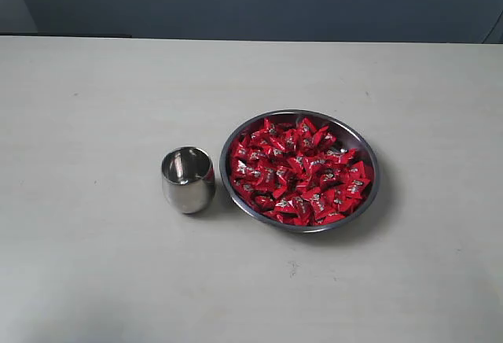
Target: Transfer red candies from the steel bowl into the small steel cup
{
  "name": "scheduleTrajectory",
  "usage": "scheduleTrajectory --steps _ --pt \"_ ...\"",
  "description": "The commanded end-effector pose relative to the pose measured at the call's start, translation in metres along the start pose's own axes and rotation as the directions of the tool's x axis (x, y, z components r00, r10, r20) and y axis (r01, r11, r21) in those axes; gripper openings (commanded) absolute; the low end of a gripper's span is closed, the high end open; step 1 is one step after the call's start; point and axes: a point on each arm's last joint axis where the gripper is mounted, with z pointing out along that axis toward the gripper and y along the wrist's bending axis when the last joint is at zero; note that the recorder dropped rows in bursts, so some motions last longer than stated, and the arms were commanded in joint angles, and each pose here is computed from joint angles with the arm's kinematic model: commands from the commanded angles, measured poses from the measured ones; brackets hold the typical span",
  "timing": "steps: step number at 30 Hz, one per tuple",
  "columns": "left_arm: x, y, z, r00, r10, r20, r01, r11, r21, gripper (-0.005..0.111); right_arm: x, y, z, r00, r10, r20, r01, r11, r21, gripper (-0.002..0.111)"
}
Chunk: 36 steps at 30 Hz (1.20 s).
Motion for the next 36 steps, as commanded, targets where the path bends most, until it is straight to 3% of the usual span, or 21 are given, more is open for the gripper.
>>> scheduleTrajectory --steps 1,24,33,36 --pt "0.001 0.0 0.0 1.0 0.002 0.008 -0.002 1.0 0.007 0.0 0.0 0.0 0.0 1.0 -0.015 0.012 0.015 1.0 0.005 -0.001" --pt "0.001 0.0 0.0 1.0 0.002 0.008 -0.002 1.0 0.007 0.0 -0.021 -0.002 -0.003 0.966 0.071 0.25 -0.073 0.997 0.001 -0.001" --pt "0.001 0.0 0.0 1.0 0.002 0.008 -0.002 1.0 0.007 0.0 -0.054 -0.012 -0.02 0.772 0.135 0.621 -0.184 0.983 0.015 -0.001" --pt "0.001 0.0 0.0 1.0 0.002 0.008 -0.002 1.0 0.007 0.0 -0.059 -0.014 -0.024 0.721 0.153 0.676 -0.216 0.976 0.01 -0.001"
